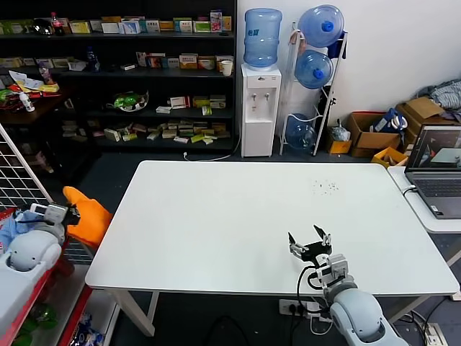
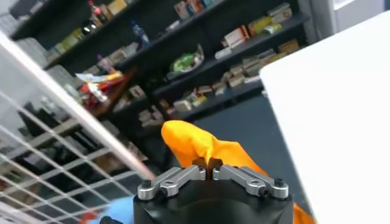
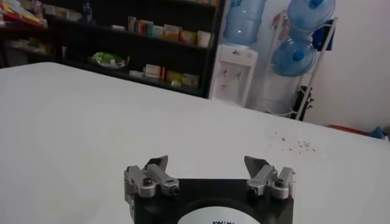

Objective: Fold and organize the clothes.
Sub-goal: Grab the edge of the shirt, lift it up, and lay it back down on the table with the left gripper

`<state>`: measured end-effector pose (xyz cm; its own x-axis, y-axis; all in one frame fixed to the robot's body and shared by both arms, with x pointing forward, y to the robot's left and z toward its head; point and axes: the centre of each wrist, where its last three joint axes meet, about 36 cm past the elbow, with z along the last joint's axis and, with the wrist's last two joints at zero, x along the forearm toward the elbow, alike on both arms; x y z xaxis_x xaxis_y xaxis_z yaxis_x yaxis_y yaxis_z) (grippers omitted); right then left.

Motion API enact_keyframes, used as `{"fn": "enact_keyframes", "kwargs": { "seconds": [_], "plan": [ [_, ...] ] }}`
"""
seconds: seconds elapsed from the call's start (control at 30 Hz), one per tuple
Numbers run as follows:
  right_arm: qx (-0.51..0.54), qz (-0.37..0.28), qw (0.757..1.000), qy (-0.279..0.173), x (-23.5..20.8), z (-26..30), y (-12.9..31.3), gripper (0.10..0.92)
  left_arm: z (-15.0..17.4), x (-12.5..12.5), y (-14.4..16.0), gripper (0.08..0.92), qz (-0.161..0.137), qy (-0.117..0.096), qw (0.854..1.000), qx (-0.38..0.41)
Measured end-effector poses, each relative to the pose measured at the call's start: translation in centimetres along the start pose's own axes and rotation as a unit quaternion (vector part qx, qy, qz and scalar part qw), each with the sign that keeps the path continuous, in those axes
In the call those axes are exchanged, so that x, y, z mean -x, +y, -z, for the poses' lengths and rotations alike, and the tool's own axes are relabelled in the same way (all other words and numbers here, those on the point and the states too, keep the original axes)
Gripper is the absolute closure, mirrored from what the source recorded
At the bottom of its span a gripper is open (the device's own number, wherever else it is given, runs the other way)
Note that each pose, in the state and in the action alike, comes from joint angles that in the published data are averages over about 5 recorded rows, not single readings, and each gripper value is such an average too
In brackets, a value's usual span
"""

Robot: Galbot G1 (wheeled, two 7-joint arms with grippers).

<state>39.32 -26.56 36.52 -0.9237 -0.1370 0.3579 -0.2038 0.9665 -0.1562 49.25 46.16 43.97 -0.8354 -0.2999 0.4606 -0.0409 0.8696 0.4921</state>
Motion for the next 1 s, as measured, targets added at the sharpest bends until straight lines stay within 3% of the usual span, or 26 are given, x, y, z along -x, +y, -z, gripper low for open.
{"fn": "enact_keyframes", "kwargs": {
  "seconds": [0.33,0.7,1.0],
  "plan": [
    [0.001,-0.010,1.000,0.006,-0.5,-0.8,-0.4,0.200,1.1,-2.2,-7.4,0.889,-0.057,0.003,0.997,-0.060],
    [-0.005,-0.019,1.000,0.013,-1.2,-1.4,-1.5,0.200,3.7,-5.1,-15.4,0.889,-0.120,-0.014,0.984,-0.130],
    [-0.012,-0.021,1.000,0.014,-2.3,-2.2,-2.8,0.200,5.2,-5.5,-24.4,0.889,-0.162,-0.018,0.969,-0.187]
  ]
}}
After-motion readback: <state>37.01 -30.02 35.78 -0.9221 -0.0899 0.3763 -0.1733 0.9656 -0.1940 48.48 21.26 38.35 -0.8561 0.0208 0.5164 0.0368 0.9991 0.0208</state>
